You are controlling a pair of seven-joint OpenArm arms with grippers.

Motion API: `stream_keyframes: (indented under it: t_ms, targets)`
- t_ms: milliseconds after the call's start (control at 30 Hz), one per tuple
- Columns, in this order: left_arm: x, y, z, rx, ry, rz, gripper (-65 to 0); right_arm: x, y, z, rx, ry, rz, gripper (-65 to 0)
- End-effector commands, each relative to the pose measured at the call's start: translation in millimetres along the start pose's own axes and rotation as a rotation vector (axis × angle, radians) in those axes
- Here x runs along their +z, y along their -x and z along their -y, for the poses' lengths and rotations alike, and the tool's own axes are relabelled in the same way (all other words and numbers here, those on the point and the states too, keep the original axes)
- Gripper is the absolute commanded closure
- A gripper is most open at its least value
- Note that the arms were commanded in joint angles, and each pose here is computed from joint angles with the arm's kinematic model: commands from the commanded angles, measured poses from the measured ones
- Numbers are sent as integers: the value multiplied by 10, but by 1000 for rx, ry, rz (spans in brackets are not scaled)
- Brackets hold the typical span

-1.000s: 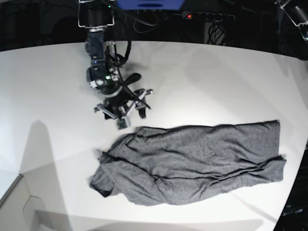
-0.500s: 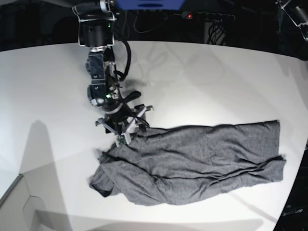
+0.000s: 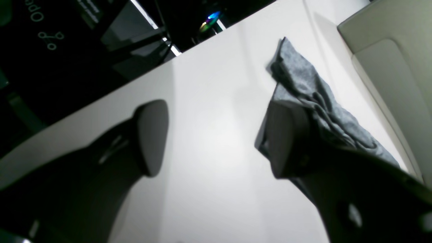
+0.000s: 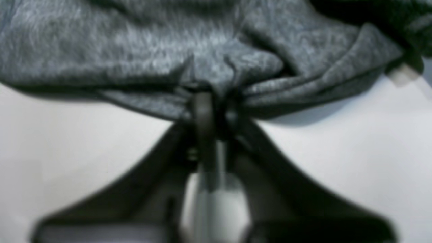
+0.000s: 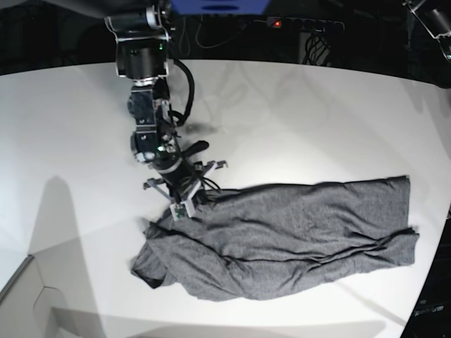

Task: Layout the t-shirt on the table in an organized manner, then fold the t-shirt properly
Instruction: 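Grasp the shirt edge nearest the right gripper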

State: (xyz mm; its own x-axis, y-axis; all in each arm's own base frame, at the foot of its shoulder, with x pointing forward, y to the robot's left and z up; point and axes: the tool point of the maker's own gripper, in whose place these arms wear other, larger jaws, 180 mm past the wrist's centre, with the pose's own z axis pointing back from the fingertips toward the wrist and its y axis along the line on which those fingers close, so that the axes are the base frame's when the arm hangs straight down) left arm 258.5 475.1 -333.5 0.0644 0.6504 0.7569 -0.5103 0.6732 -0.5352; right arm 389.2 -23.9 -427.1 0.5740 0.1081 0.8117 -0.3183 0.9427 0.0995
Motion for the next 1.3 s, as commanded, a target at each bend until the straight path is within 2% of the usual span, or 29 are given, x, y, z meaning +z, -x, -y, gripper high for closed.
stream_keyframes:
  t_ms: [0, 133, 233, 400, 500, 600, 733, 867, 933, 1100, 1267]
  targets:
    - [0, -239, 82, -21, 28, 57, -442, 35, -110, -15, 5, 3, 30, 0]
    - [-2, -251, 98, -19, 33, 61, -442, 357, -254, -28, 34, 33, 120, 0]
    - [-18, -259, 127, -18, 39, 64, -442, 681, -489, -246, 91, 16, 210, 0]
    - [-20, -133, 156, 6, 45, 54, -442, 1254, -881, -605, 167, -14, 309, 0]
    - [-20, -82, 153, 13, 43, 49, -442, 1490, -1087, -641, 183, -4, 369, 0]
    - [-104, 123, 295, 22, 72, 9, -442, 1490, -1170, -609, 192, 7, 384, 0]
    - [-165, 283, 418, 5, 97, -33, -443, 1394, -1112, -561, 215, 6, 357, 0]
    - [-236, 538, 592, -26, 134, -101, -443, 1302, -1094, -404, 220, 34, 337, 0]
    - [-296, 579, 739, -37, 163, -99, -443, 1237, -1086, -304, 212, 53, 324, 0]
    - [-438, 805, 755, -19, 154, -112, -443, 1225, -1075, -216, 203, 73, 318, 0]
    - [-624, 1050, 815, 12, 146, -171, -443, 1213, -1023, -244, 202, 64, 306, 0]
